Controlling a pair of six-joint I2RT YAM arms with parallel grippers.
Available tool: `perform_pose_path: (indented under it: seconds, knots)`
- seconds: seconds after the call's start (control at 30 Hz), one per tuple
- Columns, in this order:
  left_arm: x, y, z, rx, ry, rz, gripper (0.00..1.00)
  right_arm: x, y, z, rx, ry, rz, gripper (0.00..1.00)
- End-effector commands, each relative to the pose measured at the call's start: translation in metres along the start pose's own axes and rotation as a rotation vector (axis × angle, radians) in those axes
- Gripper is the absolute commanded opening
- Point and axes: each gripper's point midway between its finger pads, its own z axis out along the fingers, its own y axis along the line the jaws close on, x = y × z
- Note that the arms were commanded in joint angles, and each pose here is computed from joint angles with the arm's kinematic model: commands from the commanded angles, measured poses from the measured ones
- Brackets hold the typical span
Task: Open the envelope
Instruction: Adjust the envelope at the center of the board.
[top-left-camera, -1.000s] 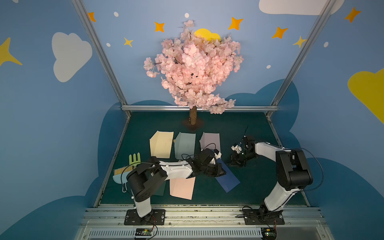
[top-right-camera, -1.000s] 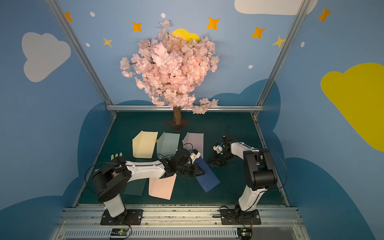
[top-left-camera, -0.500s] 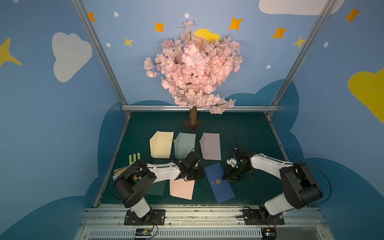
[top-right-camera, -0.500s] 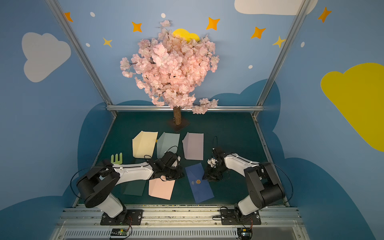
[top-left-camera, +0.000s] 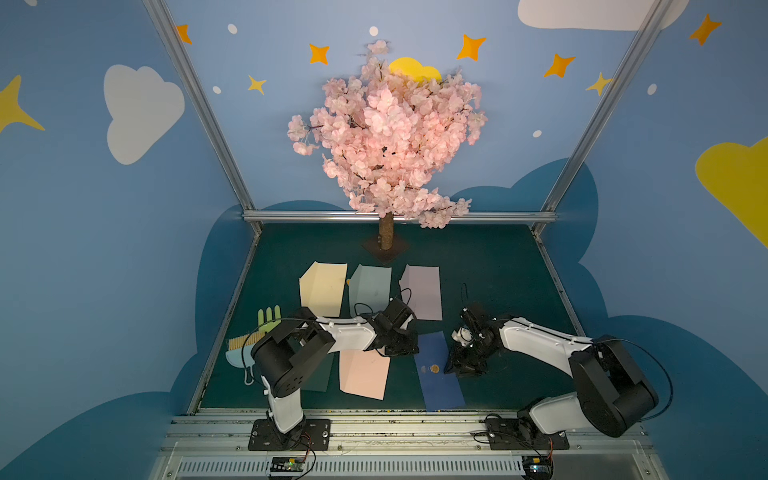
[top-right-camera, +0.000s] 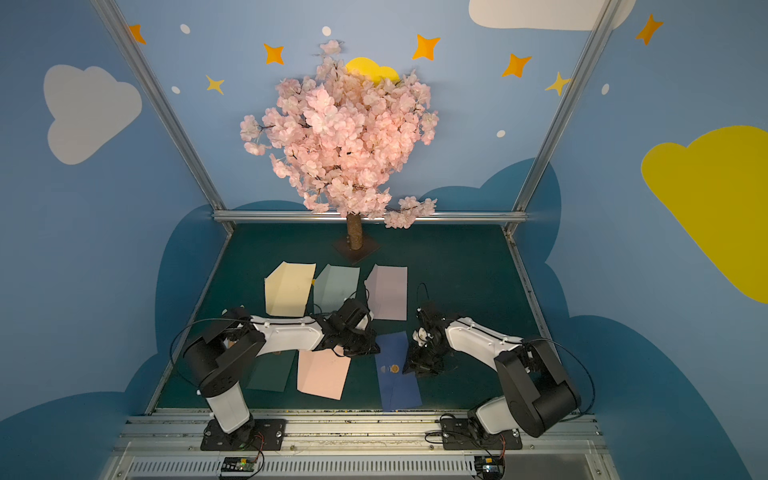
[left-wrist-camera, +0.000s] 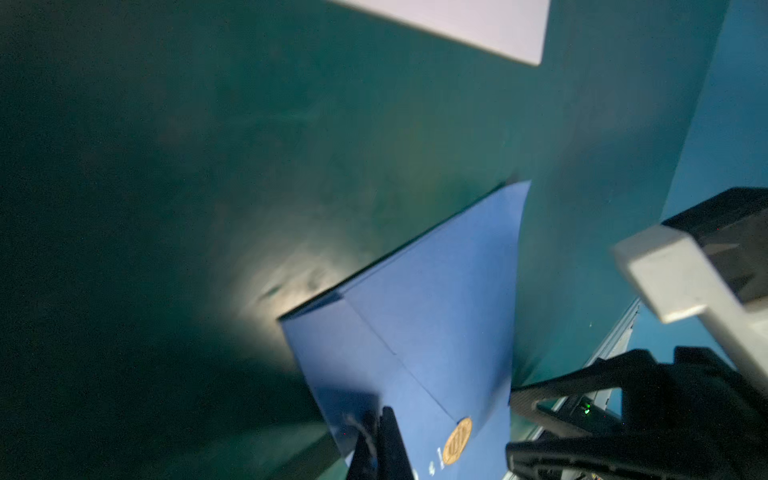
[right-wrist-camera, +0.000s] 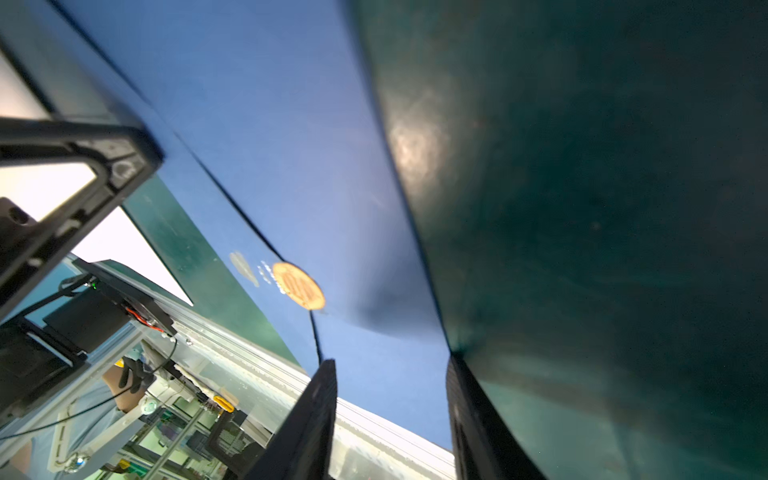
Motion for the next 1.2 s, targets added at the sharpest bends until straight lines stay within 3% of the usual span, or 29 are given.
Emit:
perform_pose_path:
  seconds: [0.0,0.53,1.17]
  knots:
    - [0.006,0.005,0.02,-0.02,0.067,0.003,0.03,-0.004,0.0,0.009,0.029,0.013,-0.003,0.44]
    - [-0.02,0.013,0.045,-0.018,0.078,-0.026,0.03,-0.012,0.03,0.022,-0.006,0.035,-0.064,0.45]
    - [-0.067,-0.023,0.009,0.052,-0.013,0.059,0.03,-0.03,0.058,0.033,-0.046,0.038,-0.087,0.47]
